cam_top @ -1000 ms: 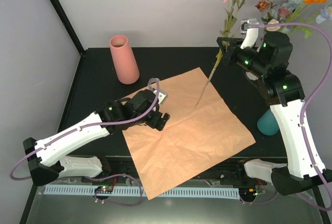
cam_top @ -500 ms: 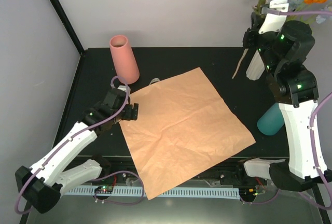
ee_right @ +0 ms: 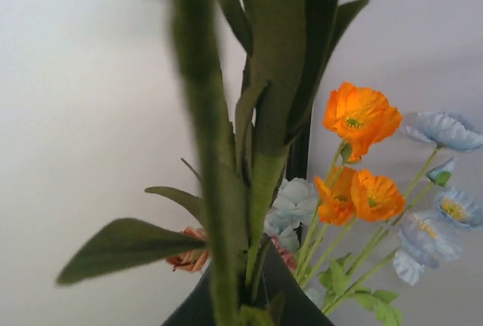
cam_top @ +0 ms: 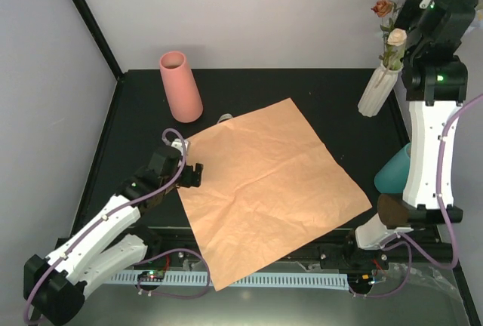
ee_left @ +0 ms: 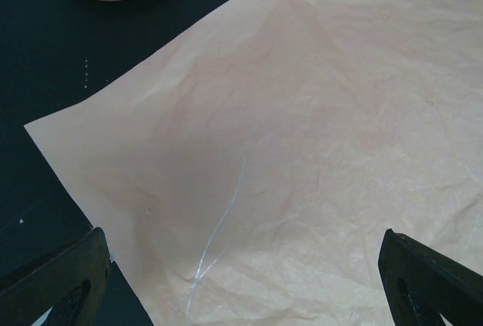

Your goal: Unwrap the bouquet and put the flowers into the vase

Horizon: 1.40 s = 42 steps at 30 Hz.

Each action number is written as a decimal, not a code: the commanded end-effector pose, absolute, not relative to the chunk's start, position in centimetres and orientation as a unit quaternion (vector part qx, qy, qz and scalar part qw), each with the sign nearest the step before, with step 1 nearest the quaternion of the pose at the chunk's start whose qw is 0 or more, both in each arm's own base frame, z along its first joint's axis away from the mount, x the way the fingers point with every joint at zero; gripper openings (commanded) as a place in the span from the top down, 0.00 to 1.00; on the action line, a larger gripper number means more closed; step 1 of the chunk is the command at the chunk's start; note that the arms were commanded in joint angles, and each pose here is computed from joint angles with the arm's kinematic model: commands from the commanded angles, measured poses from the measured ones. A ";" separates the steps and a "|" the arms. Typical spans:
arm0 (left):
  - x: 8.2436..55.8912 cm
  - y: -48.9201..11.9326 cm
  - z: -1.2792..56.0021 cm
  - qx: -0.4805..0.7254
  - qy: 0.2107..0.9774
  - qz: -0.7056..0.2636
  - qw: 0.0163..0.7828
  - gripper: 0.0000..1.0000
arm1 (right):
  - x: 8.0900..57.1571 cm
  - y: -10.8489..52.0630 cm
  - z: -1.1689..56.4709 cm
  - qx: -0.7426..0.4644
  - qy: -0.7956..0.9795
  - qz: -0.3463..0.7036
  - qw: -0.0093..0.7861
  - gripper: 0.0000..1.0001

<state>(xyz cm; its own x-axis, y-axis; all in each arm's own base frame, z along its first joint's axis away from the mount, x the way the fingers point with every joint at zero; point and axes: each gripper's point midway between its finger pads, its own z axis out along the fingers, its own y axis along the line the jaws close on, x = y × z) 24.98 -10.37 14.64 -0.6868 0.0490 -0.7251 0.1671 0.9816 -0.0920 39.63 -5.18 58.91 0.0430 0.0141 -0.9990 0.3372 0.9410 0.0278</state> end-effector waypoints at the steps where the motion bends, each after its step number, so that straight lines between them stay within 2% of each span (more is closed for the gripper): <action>1: 25.6 -11.4 16.7 0.084 0.885 -0.109 0.445 0.01 | 41.2 -6.6 60.3 0.149 0.658 -0.132 0.726 0.93; 9: 25.5 -12.0 17.3 0.108 0.864 -0.123 0.476 0.01 | 43.2 -8.5 61.5 0.146 0.591 -0.203 0.767 0.95; 14: 25.6 -11.9 16.8 0.109 0.866 -0.117 0.474 0.01 | 45.1 -10.0 61.3 0.144 0.589 -0.228 0.762 0.96; 24: 26.0 -11.4 16.2 0.118 0.870 -0.090 0.470 0.01 | 48.4 -12.3 60.8 0.150 0.566 -0.216 0.782 0.97; 42: 26.4 -10.7 15.7 0.112 0.875 -0.079 0.465 0.01 | 53.3 -13.9 48.0 0.184 0.643 -0.143 0.730 0.96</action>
<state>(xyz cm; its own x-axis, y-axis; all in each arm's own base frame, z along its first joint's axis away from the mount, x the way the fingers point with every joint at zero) 25.78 -10.91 15.29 -0.5626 0.1241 -0.8174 0.2775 0.9596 -0.0453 54.29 -14.05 47.75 0.0754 -0.0111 -0.9971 0.4654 0.8847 0.0253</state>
